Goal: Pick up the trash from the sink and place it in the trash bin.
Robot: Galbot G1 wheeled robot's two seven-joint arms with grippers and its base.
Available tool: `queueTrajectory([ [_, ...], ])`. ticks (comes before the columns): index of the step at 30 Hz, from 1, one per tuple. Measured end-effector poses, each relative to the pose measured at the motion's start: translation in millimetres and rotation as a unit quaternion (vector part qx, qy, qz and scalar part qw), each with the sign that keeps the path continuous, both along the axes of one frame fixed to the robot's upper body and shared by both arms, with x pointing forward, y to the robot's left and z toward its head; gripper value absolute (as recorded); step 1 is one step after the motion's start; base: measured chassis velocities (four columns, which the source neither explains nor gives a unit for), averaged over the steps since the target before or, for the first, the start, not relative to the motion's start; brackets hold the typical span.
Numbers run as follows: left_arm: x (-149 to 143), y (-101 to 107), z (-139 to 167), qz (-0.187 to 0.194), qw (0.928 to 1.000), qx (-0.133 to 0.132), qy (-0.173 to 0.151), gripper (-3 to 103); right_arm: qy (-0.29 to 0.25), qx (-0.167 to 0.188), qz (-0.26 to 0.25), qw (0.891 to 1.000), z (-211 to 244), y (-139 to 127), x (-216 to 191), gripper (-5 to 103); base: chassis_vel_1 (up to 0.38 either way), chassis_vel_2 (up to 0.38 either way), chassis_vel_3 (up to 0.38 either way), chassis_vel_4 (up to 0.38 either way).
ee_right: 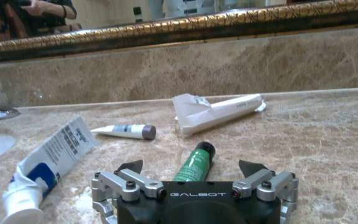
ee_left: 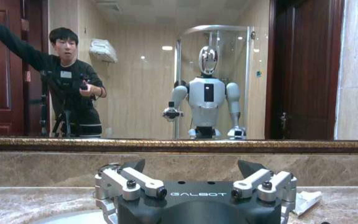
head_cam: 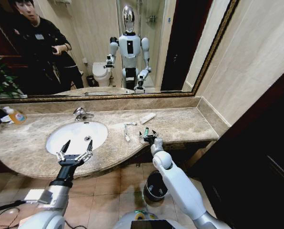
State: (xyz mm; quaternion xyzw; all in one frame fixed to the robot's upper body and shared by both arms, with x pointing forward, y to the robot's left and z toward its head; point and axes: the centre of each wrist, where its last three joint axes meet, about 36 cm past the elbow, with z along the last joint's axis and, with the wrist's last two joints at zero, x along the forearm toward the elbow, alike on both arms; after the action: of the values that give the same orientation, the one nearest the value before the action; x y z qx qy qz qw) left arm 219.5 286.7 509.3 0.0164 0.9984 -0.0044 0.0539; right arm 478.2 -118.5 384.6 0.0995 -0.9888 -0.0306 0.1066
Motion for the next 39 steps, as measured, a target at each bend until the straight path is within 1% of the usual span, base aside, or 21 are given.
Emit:
queueTrajectory([
  [1, 0, 0, 0, 0.0, 1.0, 0.0, 0.0, 100, 0.0, 0.0, 0.0, 1.0, 0, 0, 0, 101, 0.0, 0.0, 0.0, 0.0],
  [3, 0, 0, 0, 0.0, 1.0, 0.0, 0.0, 100, 0.0, -0.002, -0.001, 1.0, -2, -2, 1, 94, 0.0, 0.0, 0.0, 0.0],
  [5, 0, 0, 0, 0.0, 1.0, 0.0, 0.0, 100, 0.0, -0.003, -0.001, 1.0, -3, -3, 1, 94, 0.0, 0.0, 0.0, 0.0],
  [8, 0, 0, 0, 0.0, 1.0, 0.0, 0.0, 100, 0.001, -0.007, -0.002, 1.0, -7, -7, 0, 79, 0.0, 0.0, 0.0, 0.0],
  [10, 0, 0, 0, 0.0, 1.0, 0.0, 0.0, 100, 0.0, -0.008, -0.002, 1.0, -7, -8, 0, 79, 0.0, 0.0, 0.0, 0.0],
  [11, 0, 0, 0, 0.0, 1.0, 0.0, 0.0, 100, 0.0, -0.008, -0.002, 1.0, -8, -9, 0, 73, 0.0, 0.0, 0.0, 0.0],
  [12, 0, 0, 0, 0.0, 1.0, 0.0, 0.0, 100, 0.0, -0.009, -0.002, 1.0, -9, -10, 0, 73, 0.0, 0.0, 0.0, 0.0],
  [13, 0, 0, 0, 0.0, 1.0, 0.0, 0.0, 100, 0.0, -0.009, -0.002, 1.0, -9, -11, -1, 61, 0.0, 0.0, 0.0, 0.0],
  [14, 0, 0, 0, 0.0, 1.0, 0.0, 0.0, 100, 0.0, -0.009, -0.002, 1.0, -9, -11, -1, 61, 0.0, 0.0, 0.0, 0.0],
  [16, 0, 0, 0, 0.0, 1.0, 0.0, 0.0, 100, 0.001, -0.01, -0.001, 1.0, -10, -11, -2, 51, 0.0, 0.0, 0.0, 0.0],
  [17, 0, 0, 0, 0.0, 1.0, 0.0, 0.0, 100, 0.001, -0.01, -0.001, 1.0, -10, -11, -2, 51, 0.0, 0.0, 0.0, 0.0],
  [21, 0, 0, 0, 0.0, 1.0, 0.0, 0.0, 100, 0.001, -0.01, 0.003, 1.0, -13, -12, -6, 29, 0.0, 0.0, 0.0, 0.0],
  [22, 0, 0, 0, 0.0, 1.0, 0.0, 0.0, 100, 0.001, -0.01, 0.003, 1.0, -13, -12, -6, 29, 0.0, 0.0, 0.0, 0.0],
  [24, 0, 0, 0, 0.0, 1.0, 0.0, 0.0, 100, 0.0, -0.009, 0.005, 1.0, -14, -12, -8, 21, 0.0, 0.0, 0.0, 0.0],
  [25, 0, 0, 0, 0.0, 1.0, 0.0, 0.0, 100, 0.0, -0.009, 0.005, 1.0, -14, -12, -8, 21, 0.0, 0.0, 0.0, 0.0],
  [26, 0, 0, 0, 0.0, 1.0, 0.0, 0.0, 100, -0.002, -0.008, 0.005, 1.0, -14, -13, -9, 18, 0.0, 0.0, 0.0, 0.0],
  [30, 0, 0, 0, 0.0, 1.0, 0.0, 0.0, 100, -0.009, -0.006, 0.005, 1.0, -10, -15, -15, 14, 0.0, 0.0, 0.0, 0.0],
  [32, 0, 0, 0, 0.0, 1.0, 0.0, 0.0, 100, -0.02, -0.007, 0.005, 1.0, -5, -18, -19, 14, 0.0, 0.0, 0.0, 0.0],
  [36, 0, 0, 0, 0.0, 1.0, 0.0, 0.0, 100, -0.047, -0.024, 0.007, 0.999, 1, -30, -29, 14, 0.0, 0.0, 0.0, 0.0],
  [39, 0, 0, 0, 0.0, 1.0, 0.0, 0.0, 100, -0.057, -0.026, 0.007, 0.998, 5, -37, -38, 14, 0.0, 0.0, 0.0, 0.0],
])
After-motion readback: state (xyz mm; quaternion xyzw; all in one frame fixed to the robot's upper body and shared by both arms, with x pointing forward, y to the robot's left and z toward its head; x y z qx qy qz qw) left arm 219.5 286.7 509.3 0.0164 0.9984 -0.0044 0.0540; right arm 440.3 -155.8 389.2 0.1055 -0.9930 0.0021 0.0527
